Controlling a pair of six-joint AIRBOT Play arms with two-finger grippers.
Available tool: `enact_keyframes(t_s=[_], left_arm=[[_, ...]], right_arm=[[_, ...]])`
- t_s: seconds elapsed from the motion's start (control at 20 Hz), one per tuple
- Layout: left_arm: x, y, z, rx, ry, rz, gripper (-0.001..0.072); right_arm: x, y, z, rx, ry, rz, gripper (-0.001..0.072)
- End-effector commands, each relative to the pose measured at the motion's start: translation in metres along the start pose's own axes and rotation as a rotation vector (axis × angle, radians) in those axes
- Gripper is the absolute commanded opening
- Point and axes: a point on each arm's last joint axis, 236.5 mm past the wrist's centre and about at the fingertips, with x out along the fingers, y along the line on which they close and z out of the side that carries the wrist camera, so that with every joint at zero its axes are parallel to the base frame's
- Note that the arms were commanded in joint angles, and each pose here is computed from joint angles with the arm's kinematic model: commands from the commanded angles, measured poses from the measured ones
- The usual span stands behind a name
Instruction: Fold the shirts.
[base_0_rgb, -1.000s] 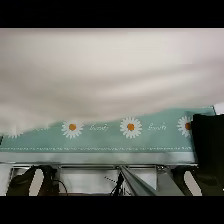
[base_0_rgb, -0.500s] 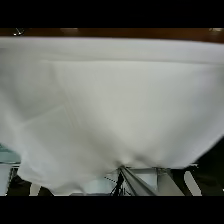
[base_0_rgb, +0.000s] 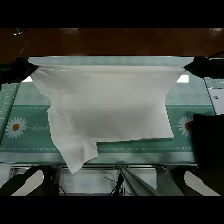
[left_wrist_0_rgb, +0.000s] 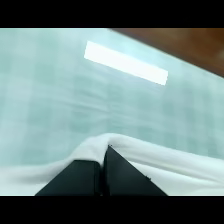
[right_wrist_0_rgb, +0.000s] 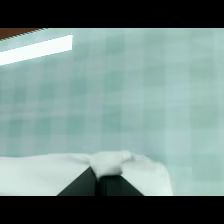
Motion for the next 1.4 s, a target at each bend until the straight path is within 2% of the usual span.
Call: enact_keyframes(t_s=[0.0, 0.35, 0.7, 0.8, 0.9, 1.2, 1.25, 1.3, 1.35], left_arm=[[0.079, 0.027, 0.002, -0.074, -0.003, 0.032, 0.0029], [0.140, 0.039, -0.020, -0.152, 0.131, 0.016, 0.0029], [0.099, 0.025, -0.056, -0.092, 0.416, -0.104, 0.0029], [0.086, 0.049, -0.074, -0.041, 0.507, -0.037, 0.0029], [0.079, 0.076, -0.104, -0.031, 0.606, 0.066, 0.0029], [0.082, 0.097, -0.193, -0.091, 0.760, 0.118, 0.0031], [0.082, 0.098, -0.195, -0.093, 0.763, 0.119, 0.0065], [0.081, 0.096, -0.194, -0.101, 0.766, 0.119, 0.0264], [0.076, 0.092, -0.192, -0.105, 0.787, 0.109, 0.0706]], right_arm=[[0.092, -0.036, 0.009, 0.107, 0.054, 0.027, 0.0016], [0.166, -0.056, 0.019, 0.218, 0.164, 0.071, 0.0016], [0.132, -0.049, -0.003, 0.197, 0.331, 0.148, 0.0017], [0.118, -0.052, -0.025, 0.187, 0.435, 0.157, 0.0017], [0.115, -0.064, -0.055, 0.155, 0.541, 0.098, 0.0017], [0.140, -0.071, -0.105, 0.162, 0.610, 0.040, 0.0017], [0.144, -0.071, -0.106, 0.166, 0.604, 0.033, 0.0062], [0.145, -0.070, -0.106, 0.195, 0.600, 0.024, 0.0429], [0.143, -0.066, -0.105, 0.203, 0.604, 0.034, 0.0627]])
